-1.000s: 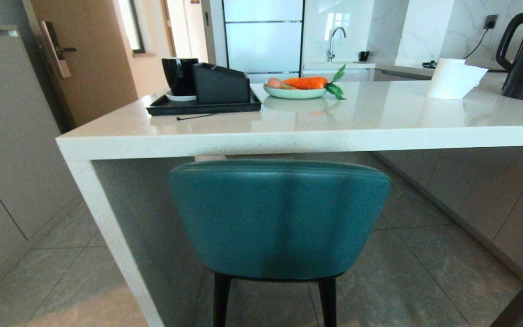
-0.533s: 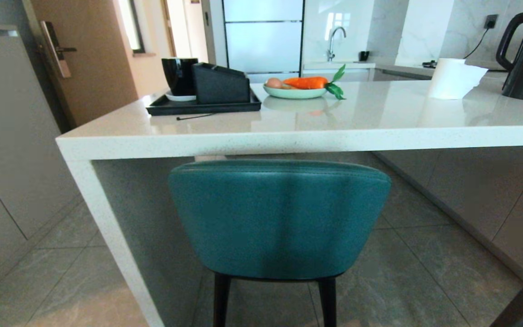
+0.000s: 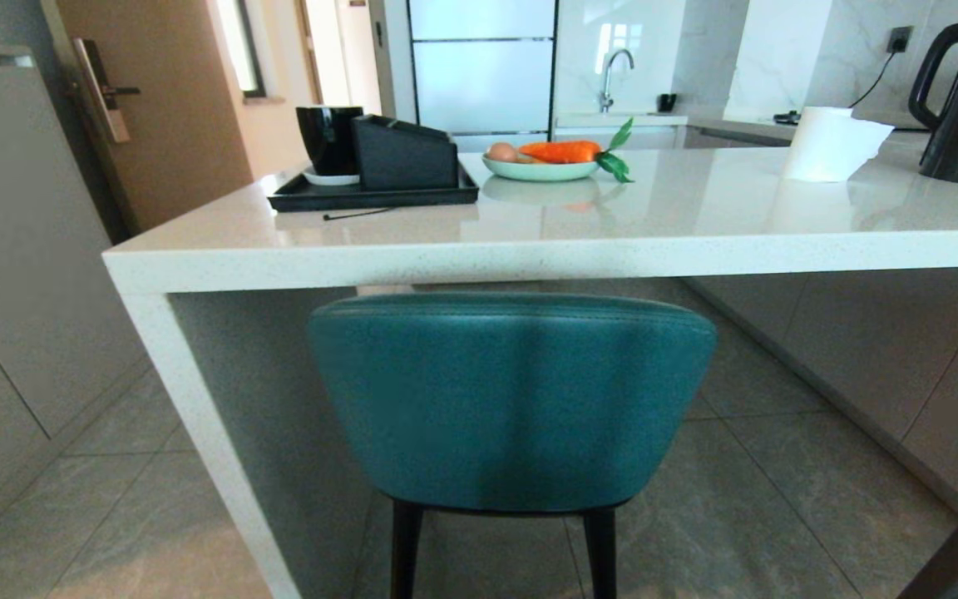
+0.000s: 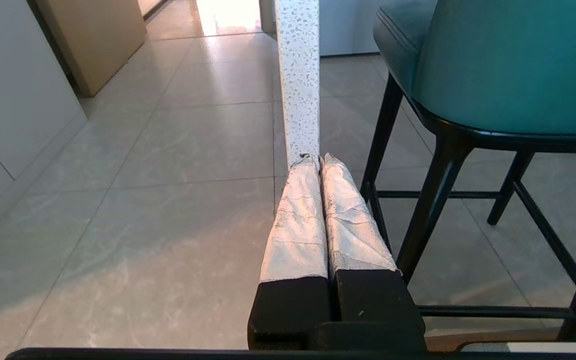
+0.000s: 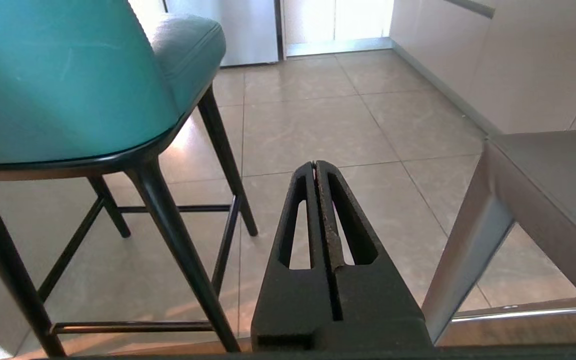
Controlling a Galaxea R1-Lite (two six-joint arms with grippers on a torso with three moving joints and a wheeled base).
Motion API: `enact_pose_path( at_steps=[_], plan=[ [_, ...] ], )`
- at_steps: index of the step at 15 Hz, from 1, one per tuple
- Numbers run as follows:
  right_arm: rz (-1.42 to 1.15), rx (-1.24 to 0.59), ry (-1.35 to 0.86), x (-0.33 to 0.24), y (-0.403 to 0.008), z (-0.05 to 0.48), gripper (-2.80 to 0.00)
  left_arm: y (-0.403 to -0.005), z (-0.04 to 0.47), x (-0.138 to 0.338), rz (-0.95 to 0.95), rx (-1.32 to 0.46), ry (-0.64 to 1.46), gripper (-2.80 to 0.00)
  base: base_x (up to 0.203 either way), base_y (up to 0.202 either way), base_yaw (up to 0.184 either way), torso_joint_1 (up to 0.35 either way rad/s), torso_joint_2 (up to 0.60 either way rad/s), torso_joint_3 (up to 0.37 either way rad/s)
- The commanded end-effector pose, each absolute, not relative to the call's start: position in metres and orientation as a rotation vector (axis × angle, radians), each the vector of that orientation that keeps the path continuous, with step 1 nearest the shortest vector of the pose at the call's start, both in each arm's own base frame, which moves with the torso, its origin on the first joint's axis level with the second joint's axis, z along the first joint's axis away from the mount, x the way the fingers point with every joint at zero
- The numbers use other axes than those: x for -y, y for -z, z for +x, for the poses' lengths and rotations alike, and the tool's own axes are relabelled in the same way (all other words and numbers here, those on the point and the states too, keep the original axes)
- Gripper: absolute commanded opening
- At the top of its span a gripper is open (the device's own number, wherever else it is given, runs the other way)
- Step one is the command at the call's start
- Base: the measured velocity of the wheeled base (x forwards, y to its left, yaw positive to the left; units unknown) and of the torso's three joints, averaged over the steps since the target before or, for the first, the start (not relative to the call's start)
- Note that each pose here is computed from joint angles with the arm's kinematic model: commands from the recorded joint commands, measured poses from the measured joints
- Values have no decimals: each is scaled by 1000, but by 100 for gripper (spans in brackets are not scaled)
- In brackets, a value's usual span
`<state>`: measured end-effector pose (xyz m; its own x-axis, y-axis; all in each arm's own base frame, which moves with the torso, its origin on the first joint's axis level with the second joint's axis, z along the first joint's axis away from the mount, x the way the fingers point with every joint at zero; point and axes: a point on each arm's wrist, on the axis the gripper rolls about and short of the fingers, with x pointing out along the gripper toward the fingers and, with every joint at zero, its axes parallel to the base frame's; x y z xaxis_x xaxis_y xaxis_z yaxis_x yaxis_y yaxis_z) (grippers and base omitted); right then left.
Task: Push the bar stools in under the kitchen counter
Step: Push the gray chair back under the dining table
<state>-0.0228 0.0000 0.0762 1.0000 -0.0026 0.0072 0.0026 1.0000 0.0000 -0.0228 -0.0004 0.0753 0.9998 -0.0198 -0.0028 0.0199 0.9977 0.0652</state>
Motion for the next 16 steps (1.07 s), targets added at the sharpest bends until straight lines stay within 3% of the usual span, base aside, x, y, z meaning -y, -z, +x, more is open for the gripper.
enact_pose_path(
  at_steps=[1, 16],
  plan=[
    [2, 2, 3, 0, -75, -22, -280, -75, -23, 0, 67, -4, 23, -280, 0, 0, 0, 0, 0, 0],
    [0, 2, 3, 0, -75, -22, -280, -75, -23, 0, 58, -4, 20, -280, -184, 0, -2, 3, 2, 2]
  ],
)
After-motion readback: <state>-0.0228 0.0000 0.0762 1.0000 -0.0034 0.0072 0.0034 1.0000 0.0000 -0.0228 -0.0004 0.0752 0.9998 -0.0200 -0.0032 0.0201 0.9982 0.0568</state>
